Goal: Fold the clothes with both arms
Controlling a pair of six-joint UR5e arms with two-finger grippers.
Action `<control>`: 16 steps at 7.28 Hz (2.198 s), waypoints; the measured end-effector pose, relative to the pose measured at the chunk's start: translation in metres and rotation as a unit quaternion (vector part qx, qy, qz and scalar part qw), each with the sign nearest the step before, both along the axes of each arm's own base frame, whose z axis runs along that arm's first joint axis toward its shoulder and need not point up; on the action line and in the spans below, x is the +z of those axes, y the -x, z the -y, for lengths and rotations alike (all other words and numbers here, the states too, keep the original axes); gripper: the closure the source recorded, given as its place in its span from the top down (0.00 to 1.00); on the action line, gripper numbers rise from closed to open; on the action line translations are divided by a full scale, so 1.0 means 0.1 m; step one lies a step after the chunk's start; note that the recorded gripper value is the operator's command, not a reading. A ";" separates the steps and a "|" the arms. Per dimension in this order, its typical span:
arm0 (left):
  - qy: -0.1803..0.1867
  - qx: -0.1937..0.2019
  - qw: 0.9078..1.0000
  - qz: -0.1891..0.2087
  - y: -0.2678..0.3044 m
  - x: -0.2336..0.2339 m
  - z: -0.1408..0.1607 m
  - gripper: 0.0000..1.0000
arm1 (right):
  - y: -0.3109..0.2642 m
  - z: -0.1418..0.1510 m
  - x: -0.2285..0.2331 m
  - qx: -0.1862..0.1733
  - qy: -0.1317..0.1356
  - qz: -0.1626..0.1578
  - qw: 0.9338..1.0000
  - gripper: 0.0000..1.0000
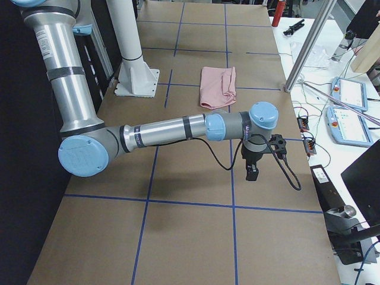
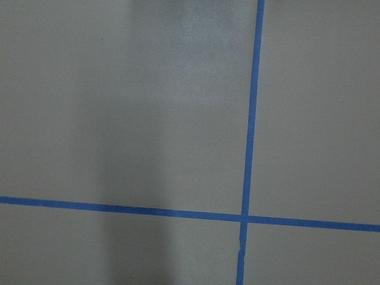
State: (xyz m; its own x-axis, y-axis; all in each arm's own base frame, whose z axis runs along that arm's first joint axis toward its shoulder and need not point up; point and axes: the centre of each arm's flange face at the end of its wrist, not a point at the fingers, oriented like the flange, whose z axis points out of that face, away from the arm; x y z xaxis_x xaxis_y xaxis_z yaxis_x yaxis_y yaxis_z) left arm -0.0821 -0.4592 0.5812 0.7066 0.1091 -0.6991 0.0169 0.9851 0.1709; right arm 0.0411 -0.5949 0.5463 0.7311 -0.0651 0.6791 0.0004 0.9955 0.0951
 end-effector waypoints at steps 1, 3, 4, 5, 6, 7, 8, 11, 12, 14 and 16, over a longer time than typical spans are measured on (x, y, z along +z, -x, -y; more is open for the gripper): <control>0.014 0.000 1.000 0.000 -0.01 -0.03 -0.05 1.00 | 0.00 -0.07 0.03 0.000 0.001 -0.001 1.000 1.00; 0.032 0.001 0.999 0.012 -0.01 0.07 -0.13 1.00 | 0.02 -0.18 0.04 -0.002 0.000 0.000 1.000 1.00; 0.031 0.000 0.999 0.019 0.00 0.08 -0.14 1.00 | 0.06 -0.20 0.03 -0.006 -0.001 -0.001 1.000 1.00; 0.024 0.000 0.999 0.022 0.00 0.06 -0.13 1.00 | 0.10 -0.23 0.01 -0.010 -0.003 -0.001 1.000 1.00; 0.018 0.002 1.000 0.023 -0.01 0.04 -0.10 1.00 | 0.12 -0.29 -0.01 -0.012 -0.006 0.001 1.000 1.00; 0.015 0.005 1.000 0.024 -0.03 0.03 -0.07 1.00 | 0.13 -0.33 -0.01 -0.012 -0.005 0.003 1.000 1.00; 0.011 0.008 1.000 0.022 -0.05 0.00 -0.06 1.00 | 0.15 -0.37 0.05 -0.012 0.000 0.002 1.000 1.00; 0.017 0.010 1.000 0.020 -0.07 0.05 -0.10 1.00 | 0.18 -0.40 0.14 -0.011 0.009 0.001 1.000 1.00; 0.020 0.010 1.000 0.020 -0.07 0.07 -0.10 1.00 | 0.18 -0.40 0.15 -0.012 0.009 0.002 1.000 1.00; 0.022 0.009 1.000 0.020 -0.07 0.10 -0.11 1.00 | 0.18 -0.40 0.15 -0.012 0.009 0.001 1.000 1.00; 0.023 0.008 1.000 0.019 -0.07 0.10 -0.11 1.00 | 0.18 -0.40 0.15 -0.012 0.009 0.002 1.000 1.00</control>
